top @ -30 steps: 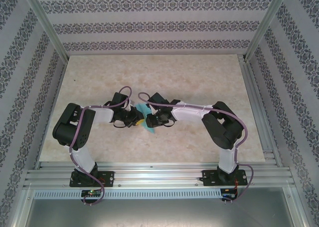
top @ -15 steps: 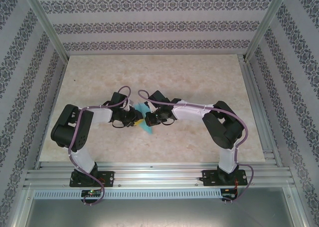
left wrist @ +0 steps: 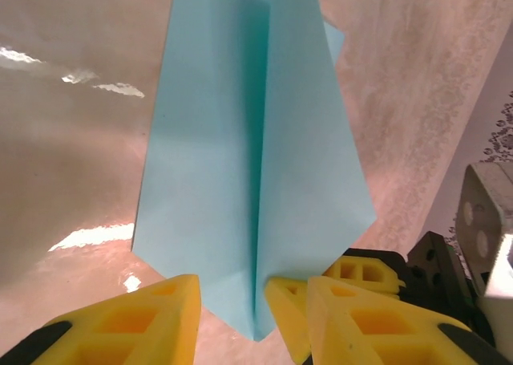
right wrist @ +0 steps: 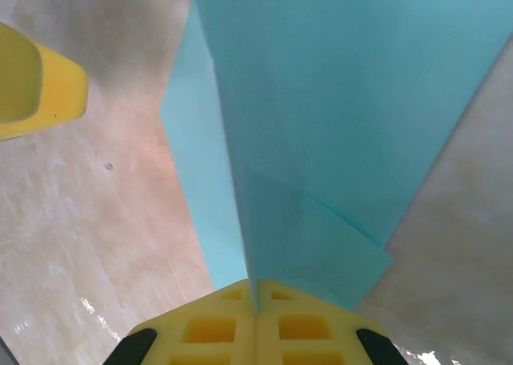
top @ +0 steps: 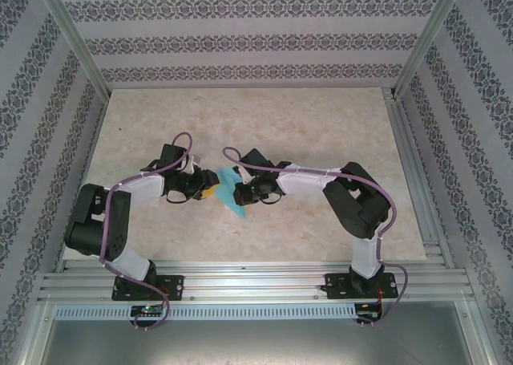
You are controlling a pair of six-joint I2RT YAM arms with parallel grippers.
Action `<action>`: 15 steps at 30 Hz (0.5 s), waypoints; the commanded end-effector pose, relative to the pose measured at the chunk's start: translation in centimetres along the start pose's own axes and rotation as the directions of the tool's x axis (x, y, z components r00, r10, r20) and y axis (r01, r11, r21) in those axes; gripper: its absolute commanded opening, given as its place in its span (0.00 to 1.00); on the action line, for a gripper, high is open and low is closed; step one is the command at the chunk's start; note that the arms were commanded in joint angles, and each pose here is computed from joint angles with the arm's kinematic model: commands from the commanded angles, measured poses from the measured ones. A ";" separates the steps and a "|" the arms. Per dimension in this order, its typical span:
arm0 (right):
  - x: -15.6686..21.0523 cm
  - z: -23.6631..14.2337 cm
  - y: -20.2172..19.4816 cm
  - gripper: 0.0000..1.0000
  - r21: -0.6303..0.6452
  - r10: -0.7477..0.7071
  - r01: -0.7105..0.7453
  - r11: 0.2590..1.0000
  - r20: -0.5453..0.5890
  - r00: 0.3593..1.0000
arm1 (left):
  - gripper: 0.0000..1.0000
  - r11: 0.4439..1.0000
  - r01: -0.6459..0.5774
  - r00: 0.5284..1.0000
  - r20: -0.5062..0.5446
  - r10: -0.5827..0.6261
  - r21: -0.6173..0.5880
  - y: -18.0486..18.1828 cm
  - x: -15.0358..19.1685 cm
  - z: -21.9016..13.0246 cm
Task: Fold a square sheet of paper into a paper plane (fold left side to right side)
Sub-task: Fourth fold the wing at the center of the table.
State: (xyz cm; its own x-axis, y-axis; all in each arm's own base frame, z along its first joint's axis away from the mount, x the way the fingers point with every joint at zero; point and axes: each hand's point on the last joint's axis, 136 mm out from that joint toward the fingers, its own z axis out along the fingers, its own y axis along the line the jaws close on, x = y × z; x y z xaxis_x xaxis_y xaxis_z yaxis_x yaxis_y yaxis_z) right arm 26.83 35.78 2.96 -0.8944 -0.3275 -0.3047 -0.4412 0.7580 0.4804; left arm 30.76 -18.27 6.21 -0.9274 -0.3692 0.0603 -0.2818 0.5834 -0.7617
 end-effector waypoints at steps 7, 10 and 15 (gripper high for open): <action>-0.2 0.2 -0.2 0.08 -0.042 0.033 -0.033 0.999 0.009 0.999 | 0.35 0.996 0.011 0.998 -0.059 -0.006 0.083 -1.2 0.0 3.0; -0.2 0.2 -0.2 0.08 -0.052 0.039 -0.039 0.998 0.011 0.999 | 0.29 0.996 0.017 0.998 -0.065 -0.012 0.084 -1.3 -0.1 3.8; -0.3 0.2 -0.1 0.09 -0.066 0.044 -0.044 0.997 0.011 0.999 | 0.28 0.997 0.013 0.997 -0.073 -0.007 0.082 -1.7 -0.5 4.8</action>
State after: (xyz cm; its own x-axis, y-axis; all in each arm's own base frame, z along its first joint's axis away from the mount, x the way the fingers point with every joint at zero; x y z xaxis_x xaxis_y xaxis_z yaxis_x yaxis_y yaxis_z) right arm 27.09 35.82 3.05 -0.9080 -0.2972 -0.2953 -0.4141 0.7439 0.5246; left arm 31.24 -21.32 3.11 -0.9295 -0.3334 0.1576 -0.3261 0.5435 -0.7735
